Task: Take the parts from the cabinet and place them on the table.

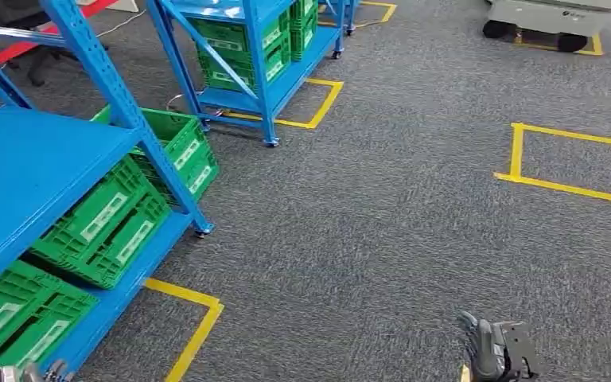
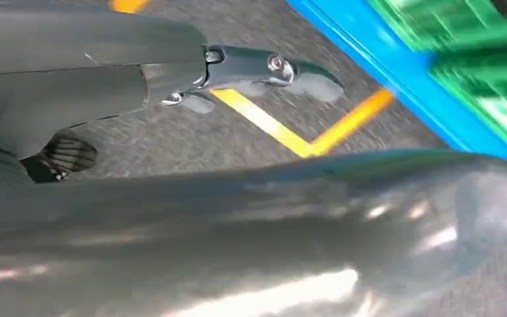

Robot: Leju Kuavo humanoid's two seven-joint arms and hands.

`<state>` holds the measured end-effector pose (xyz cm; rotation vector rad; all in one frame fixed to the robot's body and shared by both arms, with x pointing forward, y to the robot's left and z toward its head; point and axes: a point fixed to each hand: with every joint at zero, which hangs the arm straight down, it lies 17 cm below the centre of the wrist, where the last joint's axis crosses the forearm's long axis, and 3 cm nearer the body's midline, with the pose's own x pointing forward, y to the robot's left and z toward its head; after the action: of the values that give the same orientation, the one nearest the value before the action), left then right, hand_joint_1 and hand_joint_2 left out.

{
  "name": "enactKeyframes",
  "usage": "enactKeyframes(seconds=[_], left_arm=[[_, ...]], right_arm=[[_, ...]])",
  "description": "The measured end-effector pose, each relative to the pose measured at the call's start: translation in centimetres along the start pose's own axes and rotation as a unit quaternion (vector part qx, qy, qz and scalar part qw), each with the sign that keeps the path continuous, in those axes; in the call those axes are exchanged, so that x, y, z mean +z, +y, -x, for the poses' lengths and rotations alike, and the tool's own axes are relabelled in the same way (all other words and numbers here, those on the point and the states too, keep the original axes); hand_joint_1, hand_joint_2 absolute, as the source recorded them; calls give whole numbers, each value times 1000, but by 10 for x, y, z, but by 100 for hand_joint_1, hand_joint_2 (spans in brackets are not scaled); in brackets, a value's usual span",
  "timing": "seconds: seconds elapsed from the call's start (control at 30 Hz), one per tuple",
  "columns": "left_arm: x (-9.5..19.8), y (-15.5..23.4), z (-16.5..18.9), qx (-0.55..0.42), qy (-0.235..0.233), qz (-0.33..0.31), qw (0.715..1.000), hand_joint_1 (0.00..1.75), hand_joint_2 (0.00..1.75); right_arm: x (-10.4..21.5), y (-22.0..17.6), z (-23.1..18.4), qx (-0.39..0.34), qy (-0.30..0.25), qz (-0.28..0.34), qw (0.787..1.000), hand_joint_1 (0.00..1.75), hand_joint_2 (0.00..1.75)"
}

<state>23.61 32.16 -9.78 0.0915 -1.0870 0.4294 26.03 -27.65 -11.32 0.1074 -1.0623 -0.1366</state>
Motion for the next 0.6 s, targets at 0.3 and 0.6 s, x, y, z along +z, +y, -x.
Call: enactKeyframes(seconds=[0.3,0.6], left_arm=[[1,3,2,-4,3,-1,1000,0,0],[-1,4,-1,0,-3,-7,1000,0,0]], right_arm=[[0,3,1,-3,1,-1,1000,0,0],[-2,5,-3,-2,-4,-6,1000,0,0]])
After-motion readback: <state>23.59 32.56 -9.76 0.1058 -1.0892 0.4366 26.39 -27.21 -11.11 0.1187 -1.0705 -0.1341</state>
